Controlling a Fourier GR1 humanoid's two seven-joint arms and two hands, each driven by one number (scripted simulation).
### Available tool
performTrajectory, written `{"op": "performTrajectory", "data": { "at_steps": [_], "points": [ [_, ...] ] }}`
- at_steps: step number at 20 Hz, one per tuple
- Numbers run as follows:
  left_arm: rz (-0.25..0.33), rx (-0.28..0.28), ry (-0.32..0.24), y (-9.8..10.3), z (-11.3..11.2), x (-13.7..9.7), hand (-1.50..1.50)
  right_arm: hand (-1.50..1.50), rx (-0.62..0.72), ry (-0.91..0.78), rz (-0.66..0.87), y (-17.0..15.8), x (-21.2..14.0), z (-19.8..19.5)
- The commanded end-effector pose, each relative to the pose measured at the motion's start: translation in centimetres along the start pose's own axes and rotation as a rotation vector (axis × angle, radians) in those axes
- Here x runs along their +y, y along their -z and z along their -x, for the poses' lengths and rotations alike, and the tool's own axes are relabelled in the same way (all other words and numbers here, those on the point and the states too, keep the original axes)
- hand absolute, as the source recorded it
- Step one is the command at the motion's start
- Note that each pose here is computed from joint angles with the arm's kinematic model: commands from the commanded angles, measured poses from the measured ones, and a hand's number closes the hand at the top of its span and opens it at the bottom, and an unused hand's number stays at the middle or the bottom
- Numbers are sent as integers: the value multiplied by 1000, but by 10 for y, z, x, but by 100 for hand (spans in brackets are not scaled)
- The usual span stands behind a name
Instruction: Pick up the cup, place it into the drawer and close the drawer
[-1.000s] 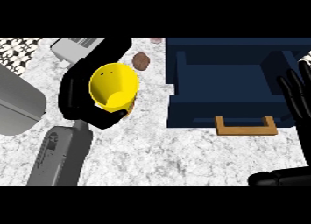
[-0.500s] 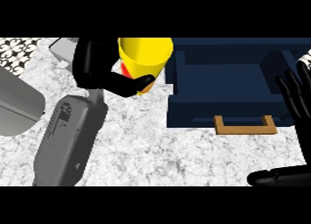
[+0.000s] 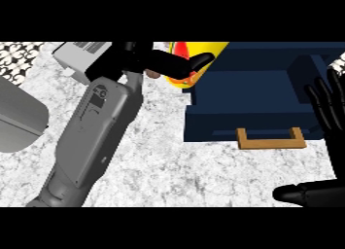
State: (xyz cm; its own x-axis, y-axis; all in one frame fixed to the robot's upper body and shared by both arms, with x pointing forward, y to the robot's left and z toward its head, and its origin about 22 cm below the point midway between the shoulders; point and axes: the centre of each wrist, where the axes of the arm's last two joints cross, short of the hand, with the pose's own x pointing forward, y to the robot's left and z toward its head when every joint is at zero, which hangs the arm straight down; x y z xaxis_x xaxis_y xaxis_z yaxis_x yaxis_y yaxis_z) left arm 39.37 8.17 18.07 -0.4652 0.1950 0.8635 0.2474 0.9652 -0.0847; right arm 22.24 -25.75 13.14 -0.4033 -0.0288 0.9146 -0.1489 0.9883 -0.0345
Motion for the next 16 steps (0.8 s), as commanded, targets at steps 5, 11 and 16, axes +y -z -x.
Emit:
{"op": "performTrajectory", "data": {
  "at_steps": [5, 11, 16],
  "points": [
    [-16, 63, 51, 21, 18, -25, 150, -150, -8, -3, -6, 17, 4, -12],
    [1, 83, 75, 38, 29, -31, 150, -150, 10, 13, -21, 7, 1, 4],
    [-9, 146, 110, 27, 47, -43, 150, -150, 0, 10, -32, 4, 6, 11]
  ]
}}
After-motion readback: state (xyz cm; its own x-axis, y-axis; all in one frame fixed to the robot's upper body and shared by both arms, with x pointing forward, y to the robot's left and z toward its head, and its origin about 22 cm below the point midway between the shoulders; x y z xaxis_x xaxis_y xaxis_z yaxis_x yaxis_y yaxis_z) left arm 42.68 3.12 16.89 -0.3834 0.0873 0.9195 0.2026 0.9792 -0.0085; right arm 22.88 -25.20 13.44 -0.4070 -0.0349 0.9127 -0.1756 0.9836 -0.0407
